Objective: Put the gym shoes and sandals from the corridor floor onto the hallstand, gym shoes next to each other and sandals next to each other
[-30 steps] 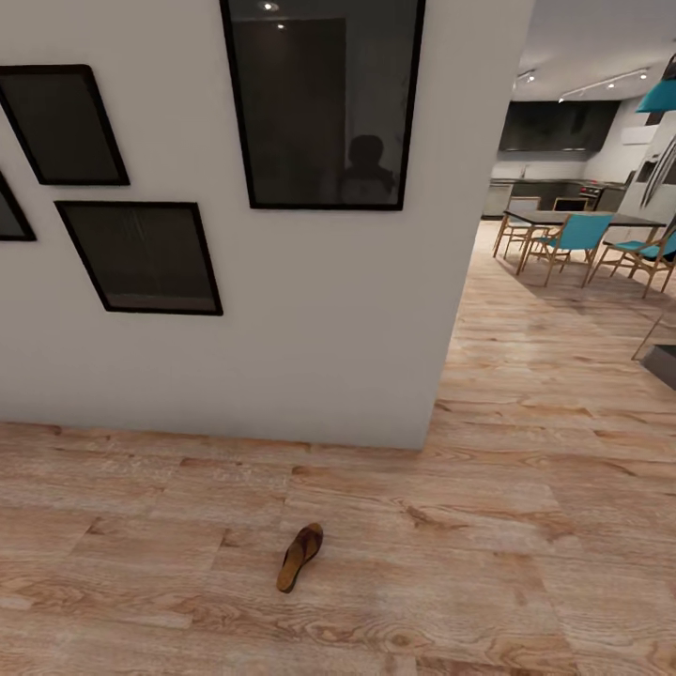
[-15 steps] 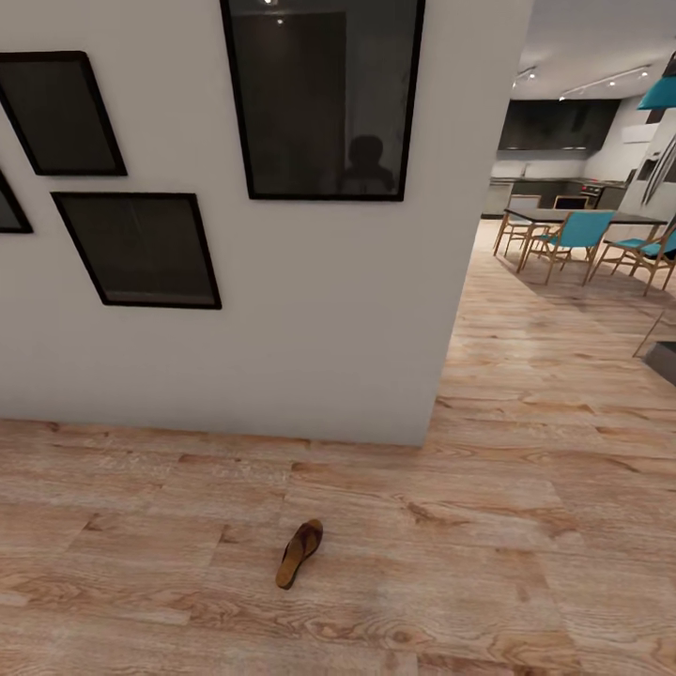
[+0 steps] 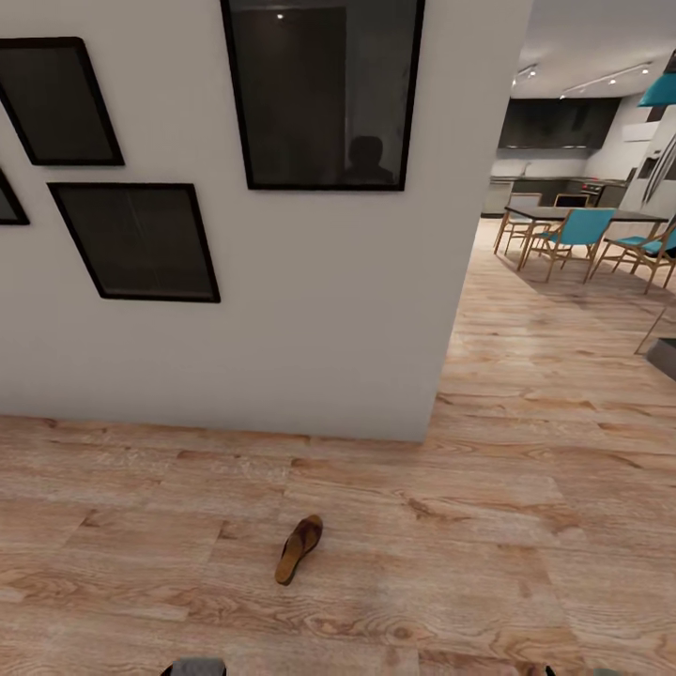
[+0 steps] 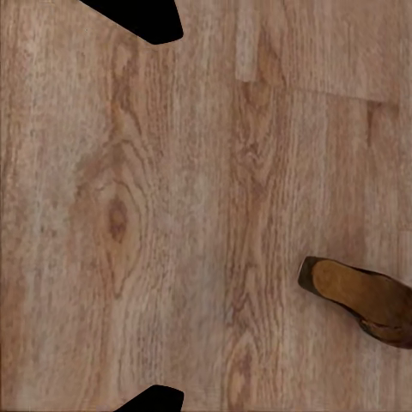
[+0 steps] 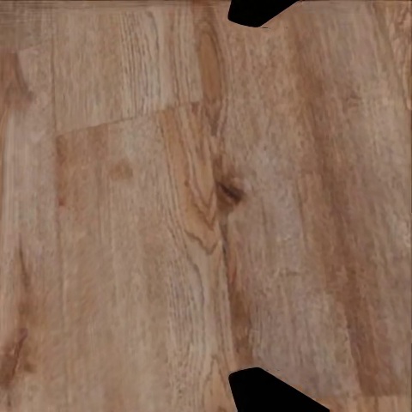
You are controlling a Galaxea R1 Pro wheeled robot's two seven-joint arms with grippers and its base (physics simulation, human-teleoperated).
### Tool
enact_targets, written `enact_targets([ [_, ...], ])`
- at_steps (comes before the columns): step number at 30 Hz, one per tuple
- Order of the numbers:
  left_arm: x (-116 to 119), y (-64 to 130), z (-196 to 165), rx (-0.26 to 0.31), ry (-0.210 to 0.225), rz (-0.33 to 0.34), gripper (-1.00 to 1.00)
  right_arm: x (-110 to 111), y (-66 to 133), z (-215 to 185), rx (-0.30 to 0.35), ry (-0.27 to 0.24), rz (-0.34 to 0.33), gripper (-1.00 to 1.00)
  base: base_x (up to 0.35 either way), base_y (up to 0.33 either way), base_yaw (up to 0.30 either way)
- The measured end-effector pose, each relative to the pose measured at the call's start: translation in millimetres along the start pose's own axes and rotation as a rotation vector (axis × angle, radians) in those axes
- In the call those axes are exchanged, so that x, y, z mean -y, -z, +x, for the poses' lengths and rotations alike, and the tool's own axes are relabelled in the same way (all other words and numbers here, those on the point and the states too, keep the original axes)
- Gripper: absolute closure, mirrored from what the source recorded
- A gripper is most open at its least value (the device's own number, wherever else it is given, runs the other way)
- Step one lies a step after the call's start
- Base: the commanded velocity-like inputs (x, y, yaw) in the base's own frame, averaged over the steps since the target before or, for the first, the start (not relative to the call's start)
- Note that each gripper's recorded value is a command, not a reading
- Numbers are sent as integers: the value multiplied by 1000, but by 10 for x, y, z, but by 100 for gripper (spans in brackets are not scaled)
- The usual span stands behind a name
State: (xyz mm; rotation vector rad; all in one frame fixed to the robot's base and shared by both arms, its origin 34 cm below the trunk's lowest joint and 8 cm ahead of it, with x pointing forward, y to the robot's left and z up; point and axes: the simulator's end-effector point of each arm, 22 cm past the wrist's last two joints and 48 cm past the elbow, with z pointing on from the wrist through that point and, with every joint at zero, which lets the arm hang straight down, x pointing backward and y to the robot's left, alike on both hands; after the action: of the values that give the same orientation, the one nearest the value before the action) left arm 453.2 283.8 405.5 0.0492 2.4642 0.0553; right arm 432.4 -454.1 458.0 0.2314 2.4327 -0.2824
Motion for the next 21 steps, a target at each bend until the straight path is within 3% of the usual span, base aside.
enact_targets([
  [2,-4,-121,-241,37,-3,1,-100,-7,-71,-328,66,2,0,-100,0,0,0],
  [3,-13,-231,-526,75,-6,2,-100,-26,-116,-755,147,1,-1,-100,0,0,0],
  [5,-6,-352,-792,102,-6,3,-100,-48,-146,-1209,232,0,-3,-100,0,0,0],
  [7,1,-436,-931,109,-6,4,-100,-61,-166,-1433,275,-1,-4,-100,0,0,0],
  [15,42,-681,-1125,64,-14,11,-100,-101,-244,-1815,349,-10,-8,-100,0,0,0],
  [21,52,-691,-1090,39,-51,18,-100,-120,-211,-1959,373,-8,-12,-100,0,0,0],
])
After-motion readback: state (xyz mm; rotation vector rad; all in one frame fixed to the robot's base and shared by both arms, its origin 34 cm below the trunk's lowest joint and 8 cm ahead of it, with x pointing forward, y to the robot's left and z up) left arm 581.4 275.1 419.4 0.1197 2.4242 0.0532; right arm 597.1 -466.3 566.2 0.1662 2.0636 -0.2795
